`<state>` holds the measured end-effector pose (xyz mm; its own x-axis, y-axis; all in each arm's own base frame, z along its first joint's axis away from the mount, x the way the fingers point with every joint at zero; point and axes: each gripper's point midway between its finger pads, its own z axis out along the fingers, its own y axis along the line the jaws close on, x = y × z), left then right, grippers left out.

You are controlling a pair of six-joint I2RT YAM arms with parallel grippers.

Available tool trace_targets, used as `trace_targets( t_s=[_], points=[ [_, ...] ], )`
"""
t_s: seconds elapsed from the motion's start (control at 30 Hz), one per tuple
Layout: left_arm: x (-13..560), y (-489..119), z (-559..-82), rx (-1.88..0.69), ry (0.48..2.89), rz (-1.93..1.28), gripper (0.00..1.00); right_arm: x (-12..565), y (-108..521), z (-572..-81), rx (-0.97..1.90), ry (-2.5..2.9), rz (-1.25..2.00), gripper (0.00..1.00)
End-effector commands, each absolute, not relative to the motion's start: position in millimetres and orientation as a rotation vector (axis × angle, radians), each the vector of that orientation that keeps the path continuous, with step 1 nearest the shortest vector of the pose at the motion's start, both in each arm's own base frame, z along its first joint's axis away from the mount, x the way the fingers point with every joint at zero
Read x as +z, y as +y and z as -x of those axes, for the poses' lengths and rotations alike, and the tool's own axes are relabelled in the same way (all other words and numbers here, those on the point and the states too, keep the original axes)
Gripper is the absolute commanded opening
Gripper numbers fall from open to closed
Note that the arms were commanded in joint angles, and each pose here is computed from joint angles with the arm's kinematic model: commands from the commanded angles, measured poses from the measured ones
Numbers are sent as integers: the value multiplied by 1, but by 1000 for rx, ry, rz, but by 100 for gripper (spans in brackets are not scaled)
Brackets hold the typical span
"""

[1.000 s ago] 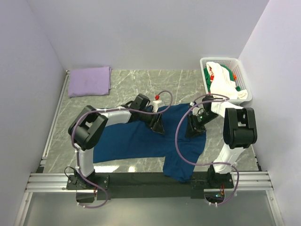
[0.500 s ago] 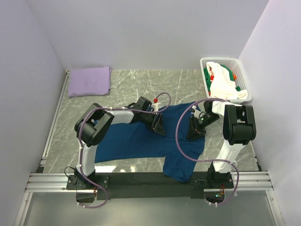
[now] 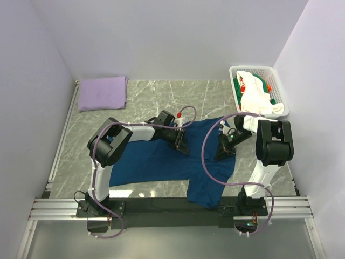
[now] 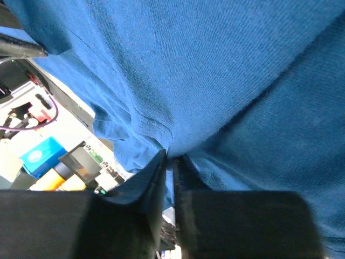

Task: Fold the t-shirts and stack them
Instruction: Fold the tshirt

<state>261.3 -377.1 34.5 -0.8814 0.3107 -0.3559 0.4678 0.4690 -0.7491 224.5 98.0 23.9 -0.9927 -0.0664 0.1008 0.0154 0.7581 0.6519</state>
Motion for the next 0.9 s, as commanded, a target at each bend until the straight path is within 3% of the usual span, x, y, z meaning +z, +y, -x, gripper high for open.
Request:
trace_targets(
  t_s=[0.0,0.13,0.23,0.87],
  points=[
    [43,-384,-268,-1370,2515,-685,26,36,97,-228,-1092,-2863,-68,12],
    [46,-384,-267,-1374,2509,-687,9,40,96,-229,-1106,-2865,-75,0],
    [53,-384,-267,-1381,2489,-701,1,46,96,-230,-1129,-2873,-93,0],
    [92,-379,-248,-1478,2415,-778,1,87,84,-226,-1089,-2857,-337,0]
  ],
)
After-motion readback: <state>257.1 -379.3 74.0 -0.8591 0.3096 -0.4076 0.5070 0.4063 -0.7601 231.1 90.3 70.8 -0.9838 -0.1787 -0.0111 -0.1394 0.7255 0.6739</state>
